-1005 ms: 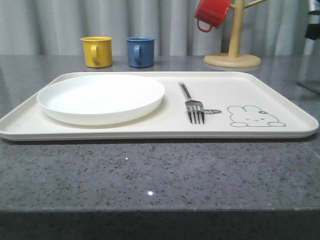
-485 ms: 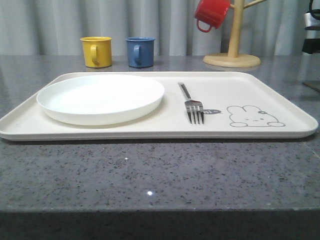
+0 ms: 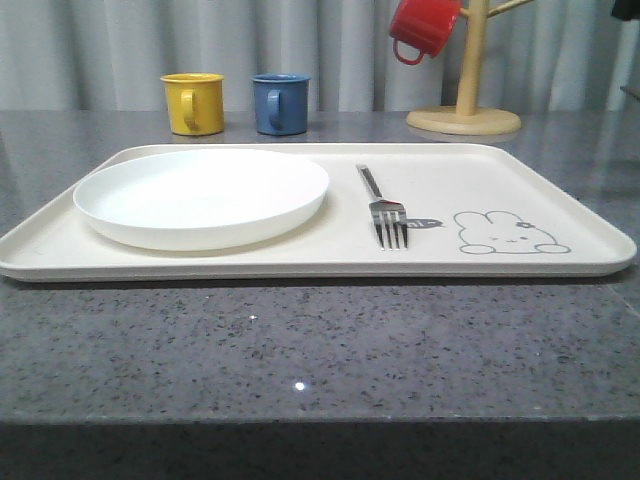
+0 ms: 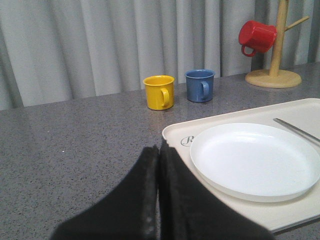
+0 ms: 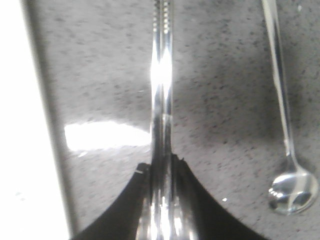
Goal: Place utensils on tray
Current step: 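Grasp the silver chopsticks with the right gripper, then lower the chopsticks onto the tray beside the fork and release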
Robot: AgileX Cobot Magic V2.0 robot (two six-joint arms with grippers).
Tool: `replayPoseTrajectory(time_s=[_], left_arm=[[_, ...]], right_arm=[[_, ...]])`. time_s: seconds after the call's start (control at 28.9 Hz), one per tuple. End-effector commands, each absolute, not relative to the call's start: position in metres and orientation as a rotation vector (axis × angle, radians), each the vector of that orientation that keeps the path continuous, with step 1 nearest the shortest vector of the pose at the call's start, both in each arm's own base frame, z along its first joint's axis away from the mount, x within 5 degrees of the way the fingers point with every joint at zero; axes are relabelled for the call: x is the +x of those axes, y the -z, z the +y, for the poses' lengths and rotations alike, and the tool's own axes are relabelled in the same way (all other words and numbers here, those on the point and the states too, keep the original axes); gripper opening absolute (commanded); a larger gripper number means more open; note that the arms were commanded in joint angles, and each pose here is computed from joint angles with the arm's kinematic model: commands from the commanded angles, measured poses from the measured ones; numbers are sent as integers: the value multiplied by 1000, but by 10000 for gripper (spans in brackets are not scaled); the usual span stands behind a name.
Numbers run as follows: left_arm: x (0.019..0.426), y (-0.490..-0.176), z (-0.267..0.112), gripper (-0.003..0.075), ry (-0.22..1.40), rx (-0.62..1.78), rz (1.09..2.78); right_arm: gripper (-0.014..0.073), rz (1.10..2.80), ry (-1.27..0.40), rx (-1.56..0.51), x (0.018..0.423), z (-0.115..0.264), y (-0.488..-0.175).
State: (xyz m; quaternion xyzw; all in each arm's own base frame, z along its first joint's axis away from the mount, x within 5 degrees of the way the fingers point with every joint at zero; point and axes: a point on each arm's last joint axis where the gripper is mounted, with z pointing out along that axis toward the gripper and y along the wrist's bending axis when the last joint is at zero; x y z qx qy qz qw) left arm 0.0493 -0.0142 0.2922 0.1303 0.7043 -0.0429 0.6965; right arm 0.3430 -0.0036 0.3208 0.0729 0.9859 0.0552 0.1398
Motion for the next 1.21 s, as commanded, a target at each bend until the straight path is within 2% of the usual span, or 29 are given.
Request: replayPoseTrajectory(time_s=[0.0, 0.24, 0.49, 0.76, 1.18], left_arm=[[49, -308, -13, -18, 109, 251, 1482], [49, -308, -13, -18, 109, 251, 1482], [49, -308, -13, -18, 109, 251, 1482], [49, -308, -13, -18, 109, 251, 1482], [49, -308, -13, -18, 109, 251, 1482]], right_arm=[[6, 2820, -189, 160, 324, 16, -351], [6, 2822, -258, 25, 321, 79, -347], [6, 2801, -331, -5, 329, 132, -327], [6, 2823, -368, 54, 343, 145, -305], [6, 2835, -367, 83, 352, 148, -290]])
